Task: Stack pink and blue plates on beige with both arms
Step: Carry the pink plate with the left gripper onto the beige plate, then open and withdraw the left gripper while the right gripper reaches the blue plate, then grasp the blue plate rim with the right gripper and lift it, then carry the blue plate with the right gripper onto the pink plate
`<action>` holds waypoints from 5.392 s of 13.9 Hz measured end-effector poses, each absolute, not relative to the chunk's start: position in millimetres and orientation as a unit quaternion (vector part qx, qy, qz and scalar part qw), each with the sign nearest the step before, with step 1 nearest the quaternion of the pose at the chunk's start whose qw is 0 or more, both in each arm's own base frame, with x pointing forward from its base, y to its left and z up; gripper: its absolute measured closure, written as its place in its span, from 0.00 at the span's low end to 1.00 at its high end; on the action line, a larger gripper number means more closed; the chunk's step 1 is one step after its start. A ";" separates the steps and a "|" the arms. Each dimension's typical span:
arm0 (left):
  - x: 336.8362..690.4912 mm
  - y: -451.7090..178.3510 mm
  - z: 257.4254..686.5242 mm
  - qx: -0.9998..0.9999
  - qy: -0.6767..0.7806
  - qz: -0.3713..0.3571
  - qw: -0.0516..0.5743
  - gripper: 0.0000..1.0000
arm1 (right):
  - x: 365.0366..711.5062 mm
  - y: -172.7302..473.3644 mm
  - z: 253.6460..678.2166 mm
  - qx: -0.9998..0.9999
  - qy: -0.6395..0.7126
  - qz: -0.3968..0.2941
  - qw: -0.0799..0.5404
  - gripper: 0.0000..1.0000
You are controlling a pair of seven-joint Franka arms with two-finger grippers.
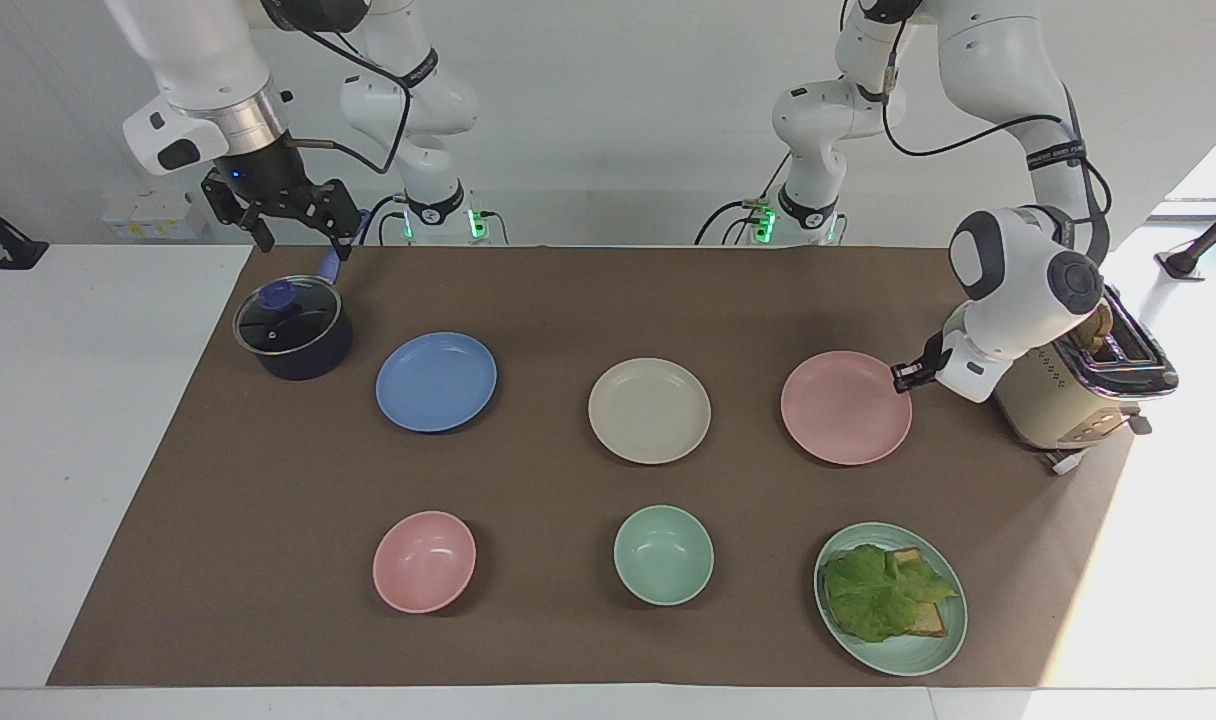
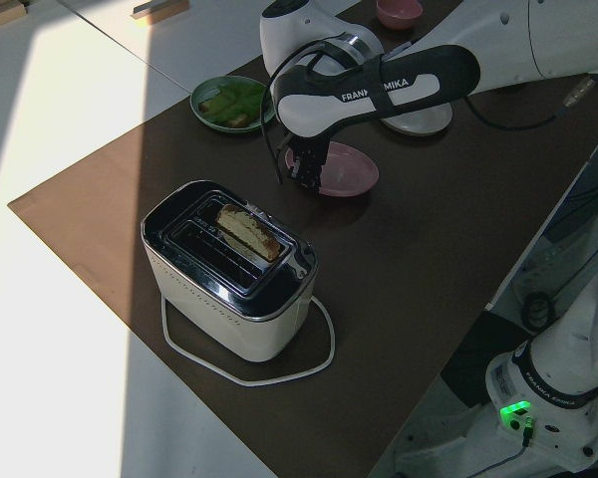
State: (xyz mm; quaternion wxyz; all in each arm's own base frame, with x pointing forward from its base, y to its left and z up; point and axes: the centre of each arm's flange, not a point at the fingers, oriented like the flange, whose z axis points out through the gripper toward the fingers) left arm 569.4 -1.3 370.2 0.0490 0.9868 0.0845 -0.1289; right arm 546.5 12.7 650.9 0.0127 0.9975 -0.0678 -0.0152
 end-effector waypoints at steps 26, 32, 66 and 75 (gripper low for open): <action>589.1 -107.5 456.9 0.999 0.029 -0.002 0.025 0.00 | 557.0 11.3 465.4 0.998 -0.062 0.011 -0.003 0.00; 572.3 -55.0 575.8 0.999 -0.049 0.012 0.018 0.00 | 521.8 -19.8 369.2 0.996 -0.042 0.022 -0.070 0.00; 562.5 -43.6 596.0 0.998 -0.052 0.023 0.016 0.00 | 517.1 205.3 383.5 0.985 -0.084 0.020 -0.147 0.96; 562.5 -43.6 596.0 0.998 -0.052 0.023 0.016 0.00 | 516.2 283.1 326.7 0.987 -0.081 0.028 -0.138 0.96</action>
